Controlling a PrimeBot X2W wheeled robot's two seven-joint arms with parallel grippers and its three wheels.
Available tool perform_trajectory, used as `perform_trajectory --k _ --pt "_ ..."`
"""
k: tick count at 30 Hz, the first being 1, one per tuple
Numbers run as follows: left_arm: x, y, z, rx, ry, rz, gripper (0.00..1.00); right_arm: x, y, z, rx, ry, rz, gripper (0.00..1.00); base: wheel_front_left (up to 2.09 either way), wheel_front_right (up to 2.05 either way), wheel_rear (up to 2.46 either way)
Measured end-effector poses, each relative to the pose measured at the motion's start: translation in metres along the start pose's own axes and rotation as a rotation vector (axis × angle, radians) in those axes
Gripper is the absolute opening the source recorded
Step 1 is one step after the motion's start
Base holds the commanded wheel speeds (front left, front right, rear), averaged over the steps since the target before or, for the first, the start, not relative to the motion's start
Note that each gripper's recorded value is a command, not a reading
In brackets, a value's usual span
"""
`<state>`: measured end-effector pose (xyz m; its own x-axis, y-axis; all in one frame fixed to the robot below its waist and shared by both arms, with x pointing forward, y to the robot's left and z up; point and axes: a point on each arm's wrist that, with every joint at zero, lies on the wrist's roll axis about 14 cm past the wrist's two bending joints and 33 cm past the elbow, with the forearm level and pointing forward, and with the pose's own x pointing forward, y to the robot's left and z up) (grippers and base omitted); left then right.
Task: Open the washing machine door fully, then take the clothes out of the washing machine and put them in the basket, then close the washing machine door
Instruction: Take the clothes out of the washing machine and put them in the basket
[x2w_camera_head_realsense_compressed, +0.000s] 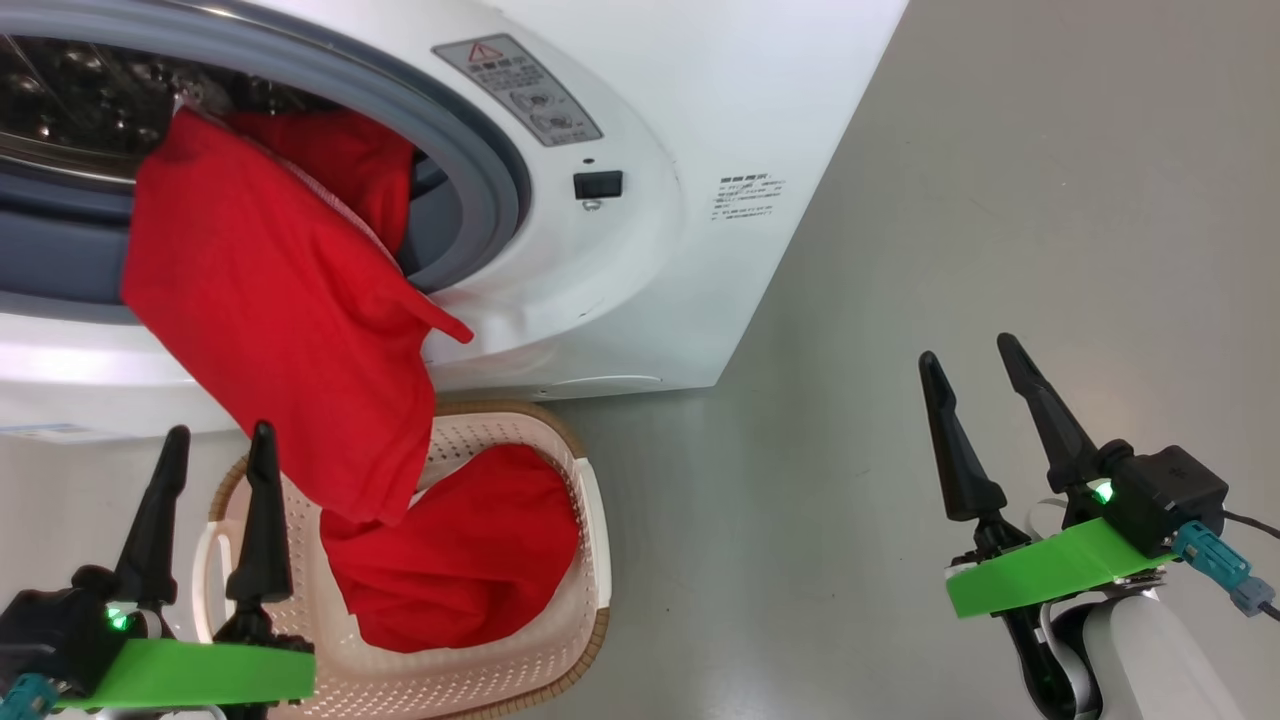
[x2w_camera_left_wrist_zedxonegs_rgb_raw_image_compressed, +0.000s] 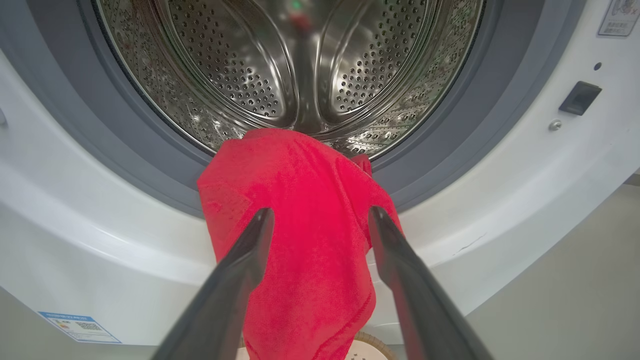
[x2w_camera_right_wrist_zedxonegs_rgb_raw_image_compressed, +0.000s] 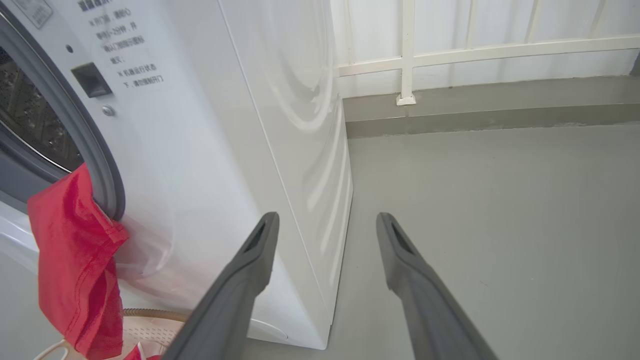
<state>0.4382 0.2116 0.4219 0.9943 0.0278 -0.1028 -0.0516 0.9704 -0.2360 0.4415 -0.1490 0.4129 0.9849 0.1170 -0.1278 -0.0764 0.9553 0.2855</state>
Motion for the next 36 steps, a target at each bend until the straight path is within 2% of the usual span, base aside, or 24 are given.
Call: perform_trajectory --k 16,24,36 --pt "0.016 -0.008 0.004 0.013 -0.010 -0.038 1.00 0.003 -0.002 -0.003 -0.004 0.005 -0.004 1.00 0.00 0.00 0.00" --pt "0.075 -0.014 0.015 0.068 -0.021 -0.097 1.00 0.008 -0.002 -0.014 0.002 0.031 -0.001 1.00 0.00 0.00 0.00" --pt "0.137 -0.036 -0.011 0.081 0.128 -0.147 1.00 0.008 -0.010 -0.018 -0.001 0.040 -0.021 1.00 0.00 0.00 0.00"
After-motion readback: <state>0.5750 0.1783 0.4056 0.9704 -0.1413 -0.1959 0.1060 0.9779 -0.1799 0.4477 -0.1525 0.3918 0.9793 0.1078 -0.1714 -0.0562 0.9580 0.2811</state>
